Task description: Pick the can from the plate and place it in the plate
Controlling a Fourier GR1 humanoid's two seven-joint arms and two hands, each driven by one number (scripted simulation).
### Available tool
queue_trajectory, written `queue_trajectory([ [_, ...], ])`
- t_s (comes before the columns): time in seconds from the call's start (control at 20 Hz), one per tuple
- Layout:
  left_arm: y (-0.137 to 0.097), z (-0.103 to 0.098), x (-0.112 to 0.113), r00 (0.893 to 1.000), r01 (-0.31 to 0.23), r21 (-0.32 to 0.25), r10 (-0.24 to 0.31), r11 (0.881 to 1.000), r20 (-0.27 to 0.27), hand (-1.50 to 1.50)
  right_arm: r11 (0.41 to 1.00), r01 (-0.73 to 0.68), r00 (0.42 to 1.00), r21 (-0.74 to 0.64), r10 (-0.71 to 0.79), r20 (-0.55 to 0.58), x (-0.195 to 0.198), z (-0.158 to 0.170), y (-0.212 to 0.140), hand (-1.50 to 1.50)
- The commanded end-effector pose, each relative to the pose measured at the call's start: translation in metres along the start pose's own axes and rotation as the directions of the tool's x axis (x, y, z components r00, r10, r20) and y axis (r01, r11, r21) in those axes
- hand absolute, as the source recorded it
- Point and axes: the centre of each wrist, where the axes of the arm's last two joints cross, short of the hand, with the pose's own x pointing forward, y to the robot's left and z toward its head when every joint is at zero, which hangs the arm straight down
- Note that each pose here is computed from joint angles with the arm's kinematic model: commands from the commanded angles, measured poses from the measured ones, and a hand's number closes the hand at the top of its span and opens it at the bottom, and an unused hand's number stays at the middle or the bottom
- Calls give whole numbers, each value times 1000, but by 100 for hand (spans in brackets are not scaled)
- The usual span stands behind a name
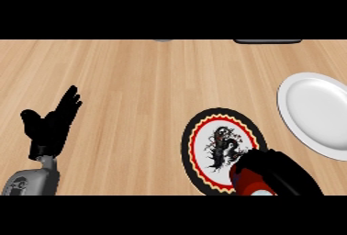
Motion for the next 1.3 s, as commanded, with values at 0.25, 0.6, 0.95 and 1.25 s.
queue_trajectory([
  [0.25,1,-2,-4,1000,-14,10,14,1000,-16,0,836,-98,994,-540,57,-93,28,45,-56,150],
  [0.6,2,0,9,1000,-7,-22,7,1000,1,0,782,-12,965,-623,-153,-212,-8,59,-84,150],
  [0.95,-8,3,0,1000,-13,-25,13,1000,-14,0,739,-9,927,-674,-246,-282,-89,80,-105,150],
  [1.25,-17,-20,8,1000,-10,-30,10,1000,0,0,740,-45,910,-671,-247,-332,-156,77,-139,150],
])
